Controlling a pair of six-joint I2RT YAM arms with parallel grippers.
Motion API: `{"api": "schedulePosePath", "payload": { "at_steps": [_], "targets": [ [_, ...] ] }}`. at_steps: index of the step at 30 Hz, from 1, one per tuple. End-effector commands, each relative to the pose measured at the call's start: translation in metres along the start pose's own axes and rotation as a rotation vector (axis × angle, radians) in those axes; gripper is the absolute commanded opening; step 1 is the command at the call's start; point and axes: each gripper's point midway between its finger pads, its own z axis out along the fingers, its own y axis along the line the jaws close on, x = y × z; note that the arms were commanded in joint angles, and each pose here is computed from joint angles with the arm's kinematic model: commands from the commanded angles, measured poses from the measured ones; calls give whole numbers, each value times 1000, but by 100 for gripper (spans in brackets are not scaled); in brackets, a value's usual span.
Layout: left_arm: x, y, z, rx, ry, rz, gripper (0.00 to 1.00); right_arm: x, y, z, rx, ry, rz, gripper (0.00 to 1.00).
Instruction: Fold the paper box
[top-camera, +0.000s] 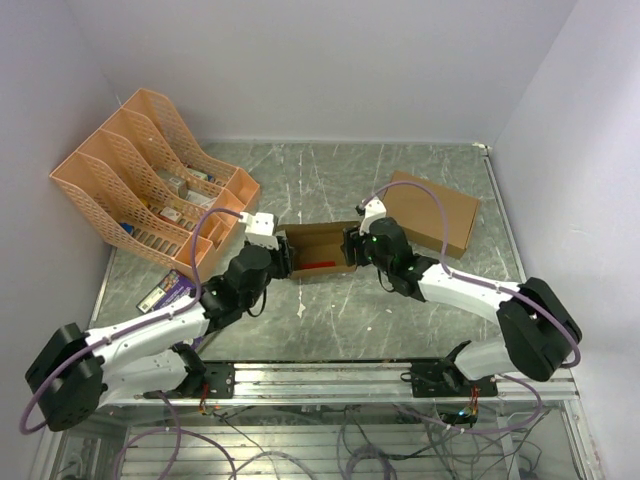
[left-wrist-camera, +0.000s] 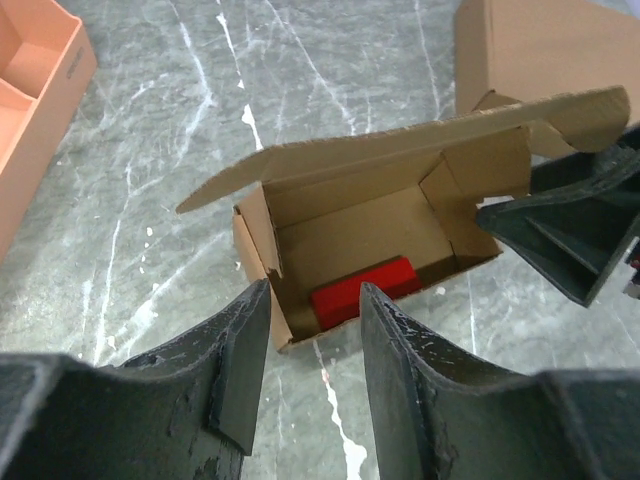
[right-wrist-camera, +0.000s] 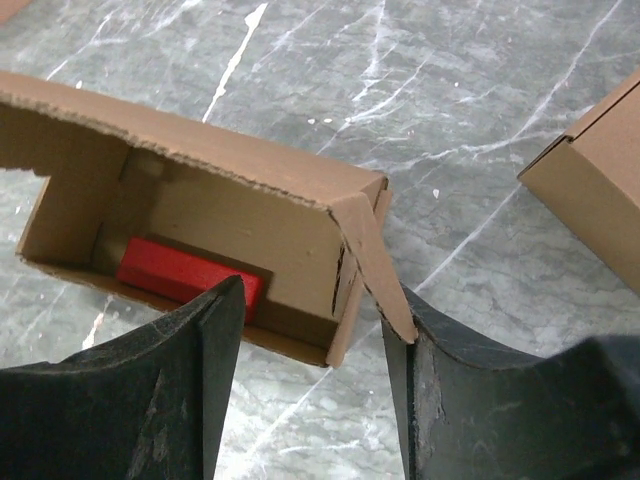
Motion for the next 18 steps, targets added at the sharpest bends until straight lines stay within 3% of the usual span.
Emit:
{"api": "schedulePosePath", "payload": {
  "at_steps": [1, 11, 18],
  "targets": [
    [-7, -15, -19, 100, 52, 26, 51, 1, 2, -12, -52, 23, -82, 58],
    [-62, -40, -53, 234, 31, 46, 54, 17, -1, -27, -163, 95, -139, 64],
    [-72, -34, -49, 180, 24, 55, 53, 21, -7, -22, -169, 113, -101, 64]
  ]
}}
